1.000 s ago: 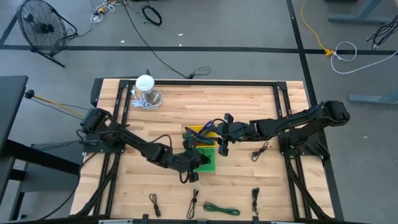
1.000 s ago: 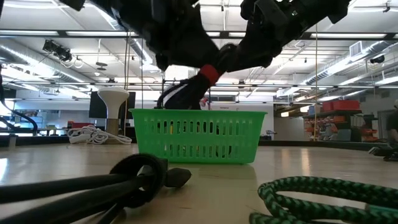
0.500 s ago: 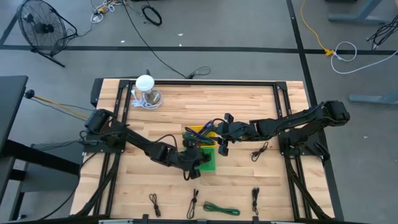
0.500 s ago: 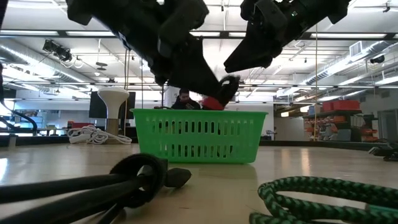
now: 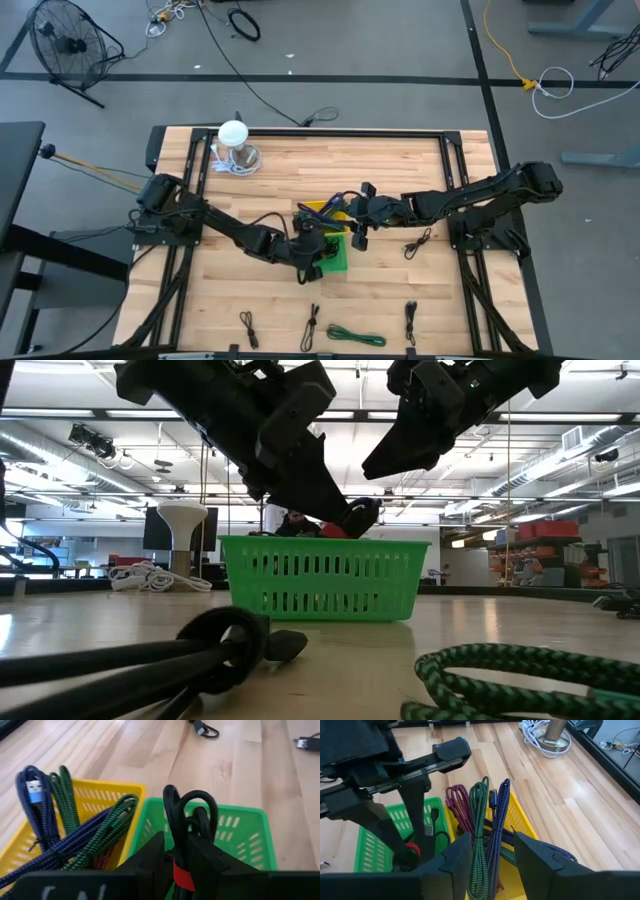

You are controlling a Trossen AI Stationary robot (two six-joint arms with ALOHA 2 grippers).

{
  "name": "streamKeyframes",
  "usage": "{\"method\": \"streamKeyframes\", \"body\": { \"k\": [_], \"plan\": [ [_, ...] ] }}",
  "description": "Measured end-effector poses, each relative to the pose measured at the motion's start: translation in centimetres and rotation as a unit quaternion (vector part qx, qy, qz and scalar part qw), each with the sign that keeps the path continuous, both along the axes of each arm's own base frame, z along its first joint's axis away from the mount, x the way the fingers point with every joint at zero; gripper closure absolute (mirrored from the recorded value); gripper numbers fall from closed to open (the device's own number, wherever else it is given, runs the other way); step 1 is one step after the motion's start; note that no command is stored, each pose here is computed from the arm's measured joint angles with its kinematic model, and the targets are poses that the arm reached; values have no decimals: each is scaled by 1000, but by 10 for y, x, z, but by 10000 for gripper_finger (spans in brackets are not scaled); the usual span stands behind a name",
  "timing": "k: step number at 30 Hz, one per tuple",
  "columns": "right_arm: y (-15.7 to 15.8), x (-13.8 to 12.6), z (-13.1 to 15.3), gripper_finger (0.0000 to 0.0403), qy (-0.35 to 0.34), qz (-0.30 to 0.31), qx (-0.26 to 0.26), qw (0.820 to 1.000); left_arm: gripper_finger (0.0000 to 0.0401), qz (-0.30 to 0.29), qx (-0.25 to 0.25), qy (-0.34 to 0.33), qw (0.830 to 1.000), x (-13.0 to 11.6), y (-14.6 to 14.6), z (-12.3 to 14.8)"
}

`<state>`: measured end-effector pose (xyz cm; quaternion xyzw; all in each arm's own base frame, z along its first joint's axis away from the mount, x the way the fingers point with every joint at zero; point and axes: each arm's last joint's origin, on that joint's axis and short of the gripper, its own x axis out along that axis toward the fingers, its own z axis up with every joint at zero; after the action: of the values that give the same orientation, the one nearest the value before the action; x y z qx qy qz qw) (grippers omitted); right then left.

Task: Pick & Place USB Port
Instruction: Put the black USB cable into the green bin

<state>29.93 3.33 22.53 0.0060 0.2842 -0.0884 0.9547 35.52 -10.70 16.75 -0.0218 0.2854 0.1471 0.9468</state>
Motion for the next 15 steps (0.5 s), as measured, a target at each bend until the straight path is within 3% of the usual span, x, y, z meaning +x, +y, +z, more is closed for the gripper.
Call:
{"method": "streamKeyframes", "body": {
  "k": [6,15],
  "plan": [
    [0,0,0,252,3,0,0,1000,306,-20,10,-3,1000,-3,-9,3],
    [0,-1,-1,252,4,0,-1,1000,240,-29,54,4,998,-5,-9,7]
  ]
}}
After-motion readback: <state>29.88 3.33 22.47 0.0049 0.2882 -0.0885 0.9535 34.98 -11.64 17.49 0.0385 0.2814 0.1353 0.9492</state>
